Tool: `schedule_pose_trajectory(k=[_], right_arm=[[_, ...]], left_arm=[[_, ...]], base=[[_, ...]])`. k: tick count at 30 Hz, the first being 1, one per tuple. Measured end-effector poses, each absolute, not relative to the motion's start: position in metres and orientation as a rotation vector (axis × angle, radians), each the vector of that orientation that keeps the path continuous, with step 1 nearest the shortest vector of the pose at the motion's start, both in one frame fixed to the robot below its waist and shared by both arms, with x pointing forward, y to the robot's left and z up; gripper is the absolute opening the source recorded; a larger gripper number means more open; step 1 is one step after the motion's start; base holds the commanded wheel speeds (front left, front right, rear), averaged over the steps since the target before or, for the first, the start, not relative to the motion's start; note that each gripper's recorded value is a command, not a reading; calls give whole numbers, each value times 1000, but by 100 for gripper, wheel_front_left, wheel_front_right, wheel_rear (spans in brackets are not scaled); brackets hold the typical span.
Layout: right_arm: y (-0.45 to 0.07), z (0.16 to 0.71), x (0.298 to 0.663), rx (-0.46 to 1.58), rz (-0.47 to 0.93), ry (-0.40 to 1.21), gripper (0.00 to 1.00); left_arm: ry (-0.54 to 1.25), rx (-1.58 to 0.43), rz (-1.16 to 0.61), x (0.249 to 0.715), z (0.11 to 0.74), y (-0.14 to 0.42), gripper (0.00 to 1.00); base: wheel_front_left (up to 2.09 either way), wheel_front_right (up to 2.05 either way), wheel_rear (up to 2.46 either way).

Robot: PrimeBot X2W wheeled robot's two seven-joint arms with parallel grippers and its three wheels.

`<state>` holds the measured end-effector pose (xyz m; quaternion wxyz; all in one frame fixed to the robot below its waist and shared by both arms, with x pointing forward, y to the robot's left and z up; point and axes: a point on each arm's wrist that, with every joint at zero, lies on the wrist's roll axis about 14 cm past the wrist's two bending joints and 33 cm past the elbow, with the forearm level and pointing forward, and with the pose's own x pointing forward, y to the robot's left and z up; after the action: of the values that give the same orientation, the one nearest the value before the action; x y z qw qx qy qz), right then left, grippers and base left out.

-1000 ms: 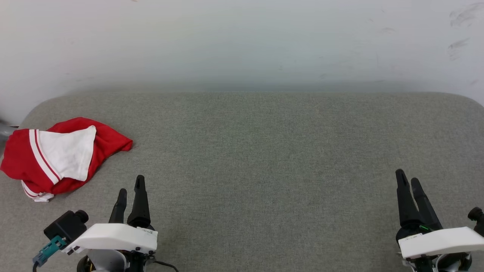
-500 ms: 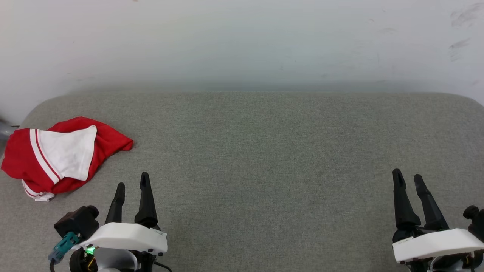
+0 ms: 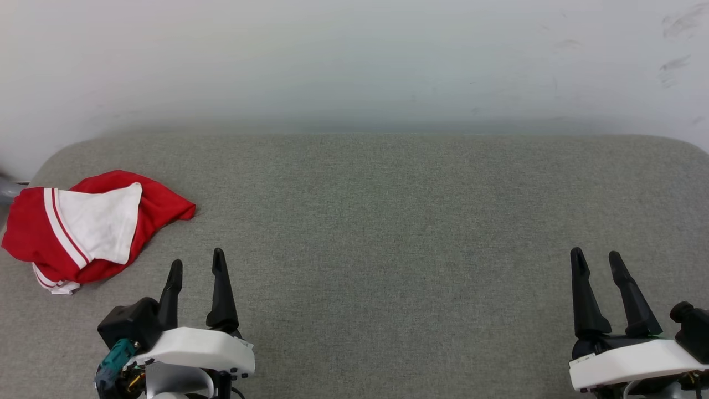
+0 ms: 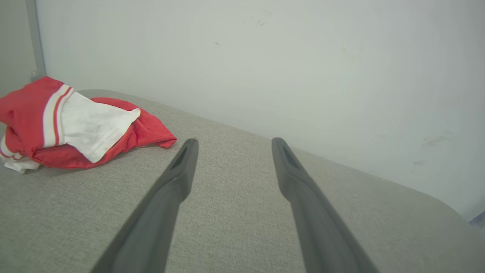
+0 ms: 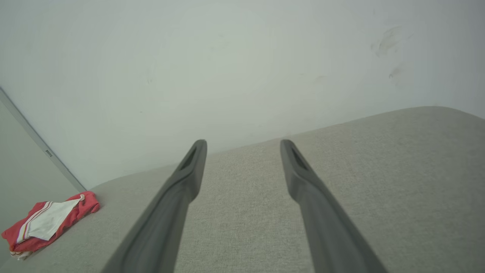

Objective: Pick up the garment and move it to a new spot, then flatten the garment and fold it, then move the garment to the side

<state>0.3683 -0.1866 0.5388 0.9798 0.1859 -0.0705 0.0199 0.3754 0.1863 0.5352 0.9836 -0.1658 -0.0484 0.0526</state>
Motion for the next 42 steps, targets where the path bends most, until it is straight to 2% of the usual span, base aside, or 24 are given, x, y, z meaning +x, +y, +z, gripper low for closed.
schedule_pose_trajectory(k=[22,42], right_arm=[[-180,549,364,172,67,-193,100],[-174,553,359,82,88,-223,100]], left_arm=[[-172,-147,76,371,549,176,100],[-217,-60,26,366,553,169,100]], base=[[0,0,0],[0,0,0]])
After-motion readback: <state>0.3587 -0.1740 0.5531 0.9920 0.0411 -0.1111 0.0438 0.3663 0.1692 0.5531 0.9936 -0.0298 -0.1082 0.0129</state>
